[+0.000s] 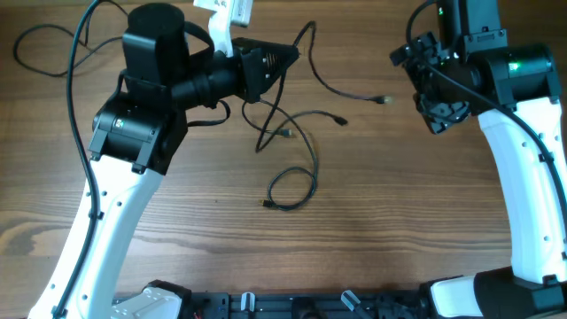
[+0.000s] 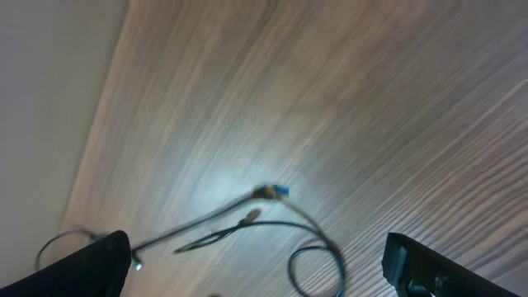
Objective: Untangle cables
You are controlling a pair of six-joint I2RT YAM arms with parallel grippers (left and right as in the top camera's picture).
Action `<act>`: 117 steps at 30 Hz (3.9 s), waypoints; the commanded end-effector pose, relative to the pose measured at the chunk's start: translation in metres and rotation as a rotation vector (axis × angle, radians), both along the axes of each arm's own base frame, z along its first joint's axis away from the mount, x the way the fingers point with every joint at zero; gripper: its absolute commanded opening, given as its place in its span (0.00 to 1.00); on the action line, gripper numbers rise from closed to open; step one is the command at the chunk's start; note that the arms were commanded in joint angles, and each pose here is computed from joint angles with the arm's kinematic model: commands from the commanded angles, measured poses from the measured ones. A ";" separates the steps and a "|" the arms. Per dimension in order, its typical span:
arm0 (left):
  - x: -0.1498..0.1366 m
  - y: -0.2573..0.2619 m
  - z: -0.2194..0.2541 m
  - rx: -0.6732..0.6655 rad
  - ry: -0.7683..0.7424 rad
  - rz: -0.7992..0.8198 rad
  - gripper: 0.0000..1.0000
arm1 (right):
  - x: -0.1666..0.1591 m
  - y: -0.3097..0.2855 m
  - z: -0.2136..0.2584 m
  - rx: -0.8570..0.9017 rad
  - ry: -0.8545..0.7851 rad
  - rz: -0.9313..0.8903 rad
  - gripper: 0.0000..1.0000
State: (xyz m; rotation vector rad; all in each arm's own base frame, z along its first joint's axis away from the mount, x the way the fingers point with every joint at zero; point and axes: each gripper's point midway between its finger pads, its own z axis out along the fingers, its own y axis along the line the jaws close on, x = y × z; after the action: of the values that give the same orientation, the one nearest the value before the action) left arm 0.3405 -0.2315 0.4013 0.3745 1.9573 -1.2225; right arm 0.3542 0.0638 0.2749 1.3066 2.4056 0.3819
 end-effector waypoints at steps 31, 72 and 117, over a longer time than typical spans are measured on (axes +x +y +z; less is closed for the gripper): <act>0.022 0.312 -0.086 -0.032 0.558 1.039 0.04 | 0.003 -0.008 -0.028 -0.182 0.096 0.247 1.00; 0.103 0.551 -0.222 0.404 0.346 1.386 1.00 | 0.013 -0.001 -0.024 -0.154 0.051 0.254 1.00; -0.002 0.616 -0.392 0.805 0.777 1.234 0.71 | 0.007 -0.001 -0.027 -0.148 0.075 0.258 1.00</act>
State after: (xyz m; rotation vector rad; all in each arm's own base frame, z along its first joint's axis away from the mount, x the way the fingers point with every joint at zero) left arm 0.3497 0.3782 0.0207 -0.9621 2.5042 0.3431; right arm 0.3604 0.0608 0.2487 0.9680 2.6133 0.2098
